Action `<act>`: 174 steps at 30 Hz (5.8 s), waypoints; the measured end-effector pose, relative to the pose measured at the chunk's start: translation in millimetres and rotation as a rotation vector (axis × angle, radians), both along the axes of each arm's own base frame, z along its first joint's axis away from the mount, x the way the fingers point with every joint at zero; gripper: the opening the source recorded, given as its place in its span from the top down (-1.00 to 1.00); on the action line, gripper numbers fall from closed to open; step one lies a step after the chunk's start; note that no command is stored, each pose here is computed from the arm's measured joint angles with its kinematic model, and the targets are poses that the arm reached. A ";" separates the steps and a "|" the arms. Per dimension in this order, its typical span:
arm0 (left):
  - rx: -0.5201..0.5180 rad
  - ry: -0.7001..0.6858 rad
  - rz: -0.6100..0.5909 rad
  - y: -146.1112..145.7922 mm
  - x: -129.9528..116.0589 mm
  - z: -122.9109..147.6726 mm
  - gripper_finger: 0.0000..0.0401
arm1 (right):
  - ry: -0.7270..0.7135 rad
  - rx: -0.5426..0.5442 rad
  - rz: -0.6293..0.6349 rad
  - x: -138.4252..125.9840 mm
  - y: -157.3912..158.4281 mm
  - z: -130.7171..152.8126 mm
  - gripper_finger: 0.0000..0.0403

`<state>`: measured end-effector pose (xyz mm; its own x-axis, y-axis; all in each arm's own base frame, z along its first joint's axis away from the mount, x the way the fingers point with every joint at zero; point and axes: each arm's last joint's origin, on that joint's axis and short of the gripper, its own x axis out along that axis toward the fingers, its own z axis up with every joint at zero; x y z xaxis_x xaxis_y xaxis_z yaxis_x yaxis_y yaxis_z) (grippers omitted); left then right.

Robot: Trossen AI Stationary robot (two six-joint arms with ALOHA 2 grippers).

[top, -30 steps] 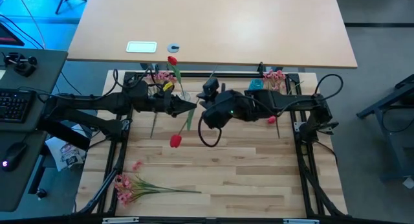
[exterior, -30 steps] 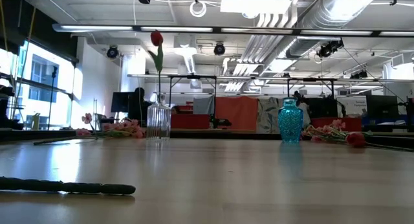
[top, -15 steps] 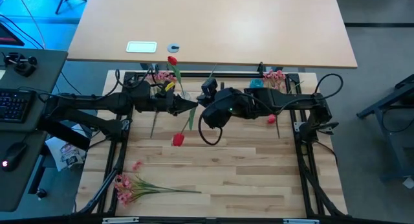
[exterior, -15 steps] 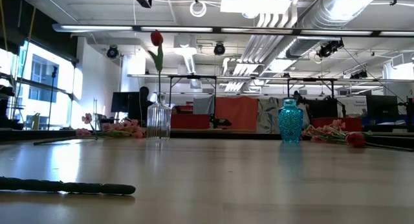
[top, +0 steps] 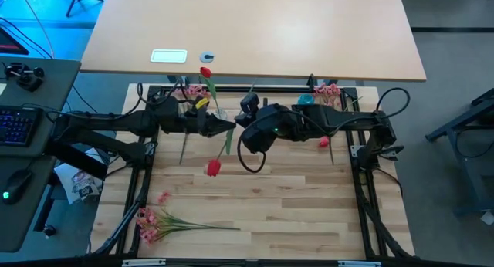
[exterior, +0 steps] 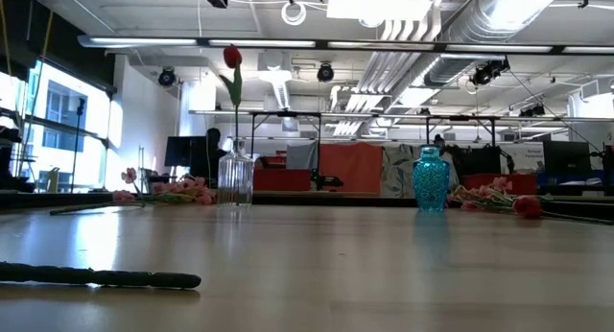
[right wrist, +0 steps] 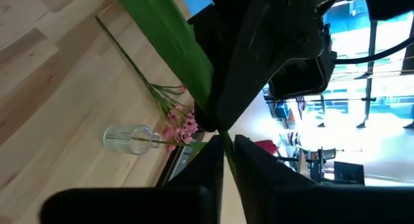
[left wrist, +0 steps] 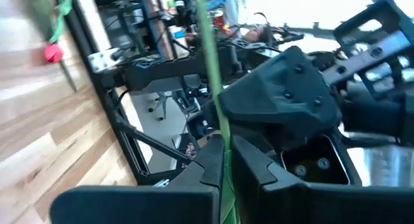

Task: Sort flowers into vase by color
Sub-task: Put the bottom red flower into the transparent vase, then put the red flower into the transparent vase

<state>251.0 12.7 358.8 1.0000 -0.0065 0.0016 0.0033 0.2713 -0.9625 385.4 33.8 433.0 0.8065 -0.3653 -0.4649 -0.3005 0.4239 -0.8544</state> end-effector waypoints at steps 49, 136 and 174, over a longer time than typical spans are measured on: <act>0.816 0.123 0.317 -15.9 -104.0 32.7 -0.01 | -0.536 1.273 -0.271 -87.4 -45.9 -111.0 1.00; 0.948 -0.180 0.317 -30.0 -132.6 62.5 -0.01 | -0.733 1.112 -0.420 73.4 -144.3 -154.8 -0.36; 0.914 -0.145 0.286 -33.1 -120.0 57.3 -0.01 | 0.329 1.005 -0.789 -50.8 -113.5 -125.8 -0.57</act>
